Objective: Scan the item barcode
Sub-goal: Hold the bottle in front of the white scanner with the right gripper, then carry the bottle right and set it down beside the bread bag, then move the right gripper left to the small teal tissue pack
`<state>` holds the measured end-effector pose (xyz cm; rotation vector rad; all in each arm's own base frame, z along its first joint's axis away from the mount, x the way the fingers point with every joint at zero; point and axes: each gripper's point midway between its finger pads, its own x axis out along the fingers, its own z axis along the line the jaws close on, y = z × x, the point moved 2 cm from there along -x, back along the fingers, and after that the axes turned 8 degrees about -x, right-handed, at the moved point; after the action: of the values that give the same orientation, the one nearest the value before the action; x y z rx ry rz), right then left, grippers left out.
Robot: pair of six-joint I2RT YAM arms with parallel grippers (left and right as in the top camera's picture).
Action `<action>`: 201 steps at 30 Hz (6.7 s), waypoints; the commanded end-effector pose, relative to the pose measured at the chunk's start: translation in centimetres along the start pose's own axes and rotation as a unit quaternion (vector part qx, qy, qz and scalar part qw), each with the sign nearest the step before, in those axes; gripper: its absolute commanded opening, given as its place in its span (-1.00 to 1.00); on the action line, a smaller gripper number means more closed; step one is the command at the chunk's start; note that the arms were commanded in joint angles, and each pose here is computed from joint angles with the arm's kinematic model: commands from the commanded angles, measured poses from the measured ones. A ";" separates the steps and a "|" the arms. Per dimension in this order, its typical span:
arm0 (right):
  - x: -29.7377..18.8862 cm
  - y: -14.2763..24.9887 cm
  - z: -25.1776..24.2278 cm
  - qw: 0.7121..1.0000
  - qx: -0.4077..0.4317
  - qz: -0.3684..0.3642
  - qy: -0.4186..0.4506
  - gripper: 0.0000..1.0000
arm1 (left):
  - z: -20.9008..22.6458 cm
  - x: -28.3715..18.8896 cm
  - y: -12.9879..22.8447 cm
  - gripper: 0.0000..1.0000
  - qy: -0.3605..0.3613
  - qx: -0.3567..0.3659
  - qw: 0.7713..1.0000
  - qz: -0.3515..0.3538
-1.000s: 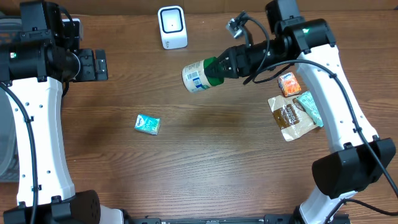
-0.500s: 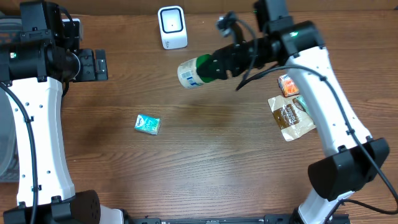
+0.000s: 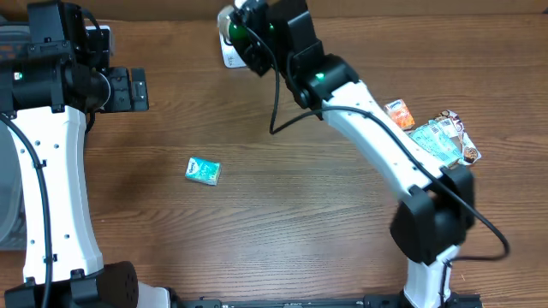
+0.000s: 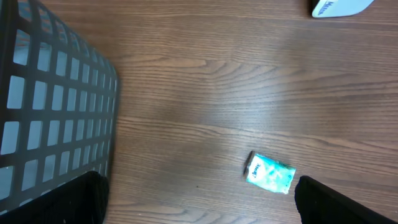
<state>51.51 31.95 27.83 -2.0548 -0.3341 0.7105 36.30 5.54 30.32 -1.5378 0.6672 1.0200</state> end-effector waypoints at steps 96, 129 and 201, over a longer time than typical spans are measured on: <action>-8.7 4.4 2.4 0.967 0.135 0.167 -0.138 -0.11 | -0.1 0.2 0.0 0.99 -0.003 0.011 1.000 0.002; -15.0 29.0 3.2 0.783 0.157 0.595 -0.090 -0.24 | -0.1 0.2 0.0 0.99 -0.003 0.011 1.000 0.002; -3.6 12.9 18.4 0.859 0.374 0.291 -0.197 0.13 | -0.1 0.2 0.0 0.99 -0.003 0.010 1.000 0.002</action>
<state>36.84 35.13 12.34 -1.1725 0.2347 1.4953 36.27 5.54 30.31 -1.5373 0.6684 1.0212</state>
